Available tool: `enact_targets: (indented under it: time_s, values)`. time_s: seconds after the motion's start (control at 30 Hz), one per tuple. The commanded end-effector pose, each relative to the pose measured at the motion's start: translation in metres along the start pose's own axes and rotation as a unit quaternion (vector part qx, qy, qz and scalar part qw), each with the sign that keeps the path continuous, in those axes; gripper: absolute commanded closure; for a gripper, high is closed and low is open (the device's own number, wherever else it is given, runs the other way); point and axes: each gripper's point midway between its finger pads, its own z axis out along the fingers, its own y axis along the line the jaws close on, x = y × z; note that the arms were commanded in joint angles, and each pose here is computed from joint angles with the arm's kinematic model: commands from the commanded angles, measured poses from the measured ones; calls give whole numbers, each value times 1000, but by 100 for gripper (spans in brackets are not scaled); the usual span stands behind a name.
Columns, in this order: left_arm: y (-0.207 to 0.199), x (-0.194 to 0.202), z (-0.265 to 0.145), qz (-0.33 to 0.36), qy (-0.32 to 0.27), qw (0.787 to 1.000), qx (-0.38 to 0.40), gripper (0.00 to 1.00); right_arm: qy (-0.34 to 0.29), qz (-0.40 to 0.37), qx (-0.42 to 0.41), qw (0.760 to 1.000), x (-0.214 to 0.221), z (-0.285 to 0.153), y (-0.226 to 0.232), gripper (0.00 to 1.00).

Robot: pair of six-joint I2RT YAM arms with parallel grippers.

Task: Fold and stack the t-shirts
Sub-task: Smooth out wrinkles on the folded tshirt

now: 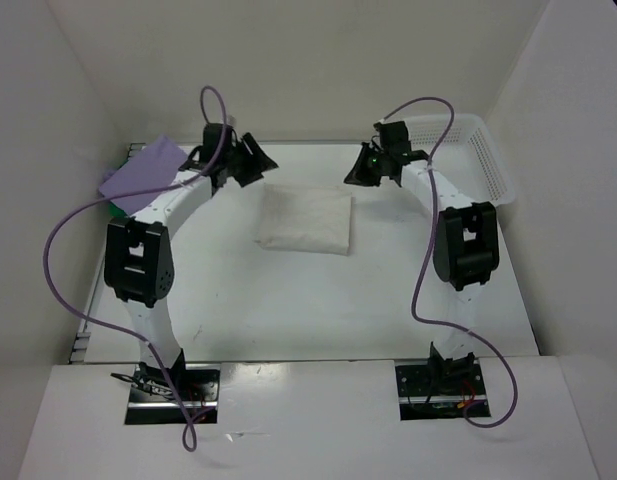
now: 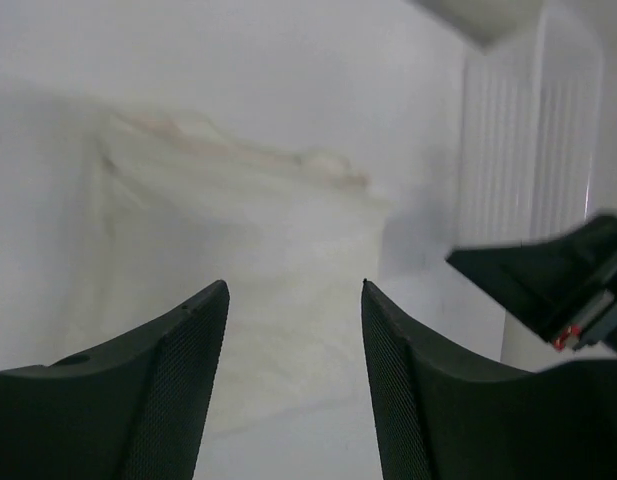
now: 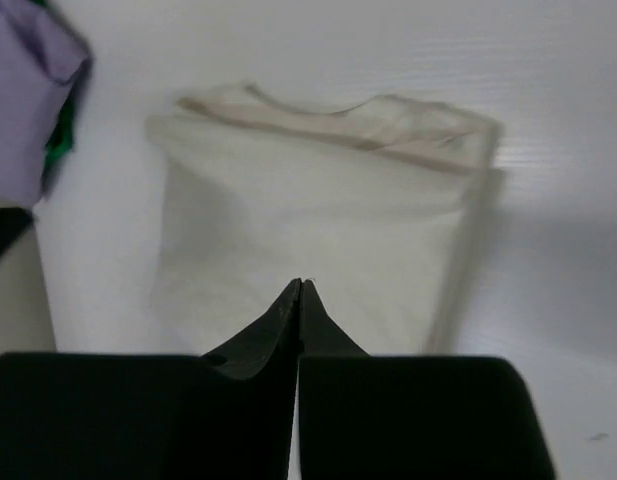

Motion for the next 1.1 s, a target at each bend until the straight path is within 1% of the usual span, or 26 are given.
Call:
enact_targets:
  time_s: [0.0,0.03,0.07,0.13,0.17,0.23,0.33,0.37,0.43,0.47,0.5,0.53,0.57,0.6,0.63,0.73,0.77,0.8,0.83,0.87,0.9,0.93,0.97,1.0,1.03,1.07]
  values:
    - [-14,96,10,9,99,994,41,37,54,-25,-88,994,58,7,63,100]
    - [0,117,12,7,117,993,33,39,69,-23,-111,991,70,5,74,100]
    - [7,126,12,0,127,991,30,39,94,-14,-113,989,96,8,75,100]
    - [18,136,11,-2,132,991,25,39,90,-19,-118,989,109,6,78,100]
    - [39,151,10,-8,144,990,0,39,108,-3,-98,989,130,12,59,100]
    - [53,155,10,-1,130,991,-15,39,112,0,-90,990,143,17,45,100]
    - [86,182,10,-5,158,986,-51,39,139,16,-31,990,179,29,2,100]
    - [90,186,9,-2,162,985,-54,39,145,14,-26,989,186,28,-4,100]
    - [114,201,2,-10,176,981,-80,39,156,18,-18,987,200,25,-14,100]
    - [114,203,-6,-11,177,981,-82,39,151,16,-21,988,198,20,-11,100]
    - [124,208,-16,-16,181,979,-91,39,149,15,-23,988,197,16,-10,100]
    - [121,208,-22,-15,178,980,-88,37,148,14,-30,988,194,9,-4,97]
    - [109,198,-35,-7,166,983,-74,34,145,6,-33,989,190,6,0,95]
    - [105,193,-43,-4,157,985,-73,30,141,0,-37,989,182,1,7,89]
    - [93,184,-58,1,141,988,-63,27,128,-5,-47,991,170,-6,18,85]
    - [75,163,-80,11,102,993,-52,20,105,-14,-82,991,137,-15,43,76]
    - [72,161,-85,12,98,994,-49,19,98,-18,-95,991,124,-9,54,76]
    - [73,152,-87,10,85,995,-51,18,99,-23,-94,990,121,-3,54,76]
    - [74,147,-89,7,78,996,-51,16,106,-27,-97,989,119,3,55,79]
    - [74,147,-89,7,78,996,-51,13,111,-25,-93,989,114,22,54,83]
    - [79,146,-87,7,82,995,-53,12,112,-28,-95,989,109,32,51,85]
    - [92,152,-83,0,93,993,-69,11,120,-25,-94,988,110,42,49,87]
    - [97,153,-81,0,98,993,-71,9,126,-19,-93,987,106,61,43,88]
    - [107,160,-76,4,108,991,-79,7,127,-10,-96,987,100,69,41,90]
    - [113,159,-73,2,110,991,-81,7,116,-9,-104,988,88,75,48,92]
    - [125,163,-69,0,120,988,-94,6,127,5,-92,988,94,93,33,92]
